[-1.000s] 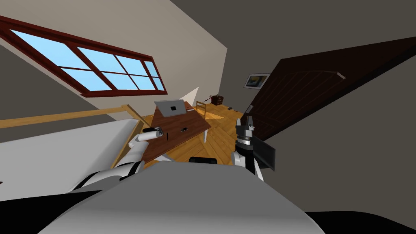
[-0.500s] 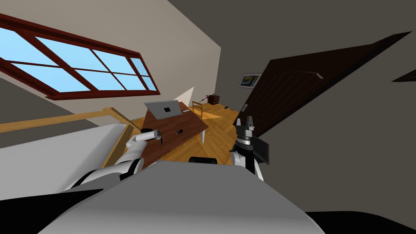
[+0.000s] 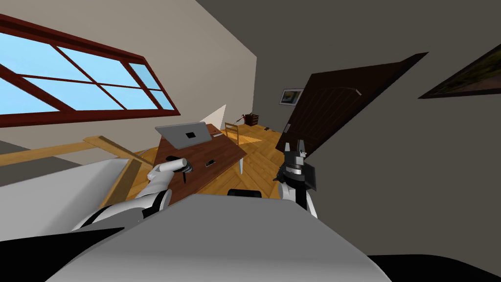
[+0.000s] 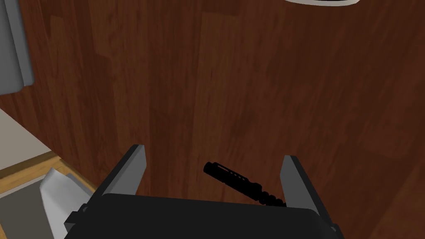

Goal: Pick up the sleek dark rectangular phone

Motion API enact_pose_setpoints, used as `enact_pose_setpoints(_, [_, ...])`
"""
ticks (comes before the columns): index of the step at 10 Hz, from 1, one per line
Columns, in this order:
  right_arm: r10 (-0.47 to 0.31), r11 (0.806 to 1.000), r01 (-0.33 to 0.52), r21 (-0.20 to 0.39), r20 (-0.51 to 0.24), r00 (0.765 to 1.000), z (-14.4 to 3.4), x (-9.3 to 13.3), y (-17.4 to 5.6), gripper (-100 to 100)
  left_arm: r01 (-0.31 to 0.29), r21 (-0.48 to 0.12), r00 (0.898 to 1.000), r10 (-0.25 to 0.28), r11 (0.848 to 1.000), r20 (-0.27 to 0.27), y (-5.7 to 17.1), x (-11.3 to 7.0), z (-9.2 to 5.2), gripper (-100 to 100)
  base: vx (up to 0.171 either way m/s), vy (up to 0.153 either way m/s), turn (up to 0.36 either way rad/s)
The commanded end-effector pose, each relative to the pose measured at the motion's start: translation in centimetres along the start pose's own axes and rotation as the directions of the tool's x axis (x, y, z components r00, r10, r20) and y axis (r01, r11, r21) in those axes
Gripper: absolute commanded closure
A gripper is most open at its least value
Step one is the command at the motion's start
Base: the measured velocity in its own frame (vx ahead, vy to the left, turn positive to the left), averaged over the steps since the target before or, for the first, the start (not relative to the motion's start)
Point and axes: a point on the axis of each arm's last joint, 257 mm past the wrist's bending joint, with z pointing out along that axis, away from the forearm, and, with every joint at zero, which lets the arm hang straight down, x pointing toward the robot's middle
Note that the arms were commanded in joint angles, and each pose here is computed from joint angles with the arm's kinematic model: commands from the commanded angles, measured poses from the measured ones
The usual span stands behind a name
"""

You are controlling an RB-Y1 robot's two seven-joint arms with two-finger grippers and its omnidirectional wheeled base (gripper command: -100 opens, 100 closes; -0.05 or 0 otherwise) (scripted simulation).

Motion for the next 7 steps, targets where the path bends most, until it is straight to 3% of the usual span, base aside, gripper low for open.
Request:
enact_pose_setpoints(1, [0.000,1.000,0.000,0.000,0.000,1.000,0.0,0.0,0.0,0,0.013,-0.031,1.000,-0.013,0.999,0.006,0.2,-0.2,0.2,-100,0.051,0.004,-0.124])
enact_pose_setpoints(2, [0.000,1.000,0.000,0.000,0.000,1.000,0.0,0.0,0.0,0,0.018,-0.047,1.000,-0.018,0.999,0.015,1.0,-0.7,0.5,-100,0.023,0.006,0.011])
enact_pose_setpoints(4, [0.000,1.000,0.000,0.000,0.000,1.000,0.0,0.0,0.0,0,0.079,-0.148,0.996,-0.072,0.986,0.053,3.5,-2.5,0.7,-100,0.058,0.014,-0.290])
enact_pose_setpoints(5, [0.000,1.000,0.000,0.000,0.000,1.000,0.0,0.0,0.0,0,0.080,-0.168,0.996,-0.071,0.983,0.059,4.0,-2.6,0.6,-100,0.071,0.029,-0.176])
enact_pose_setpoints(6, [0.000,1.000,0.000,0.000,0.000,1.000,0.0,0.0,0.0,0,0.109,-0.217,0.993,-0.094,0.970,0.078,5.4,-3.3,0.6,-100,0.065,0.008,-0.176])
enact_pose_setpoints(7, [0.000,1.000,0.000,0.000,0.000,1.000,0.0,0.0,0.0,0,0.109,-0.223,0.992,-0.093,0.969,0.080,5.5,-3.4,0.5,-100,0.046,0.005,-0.105])
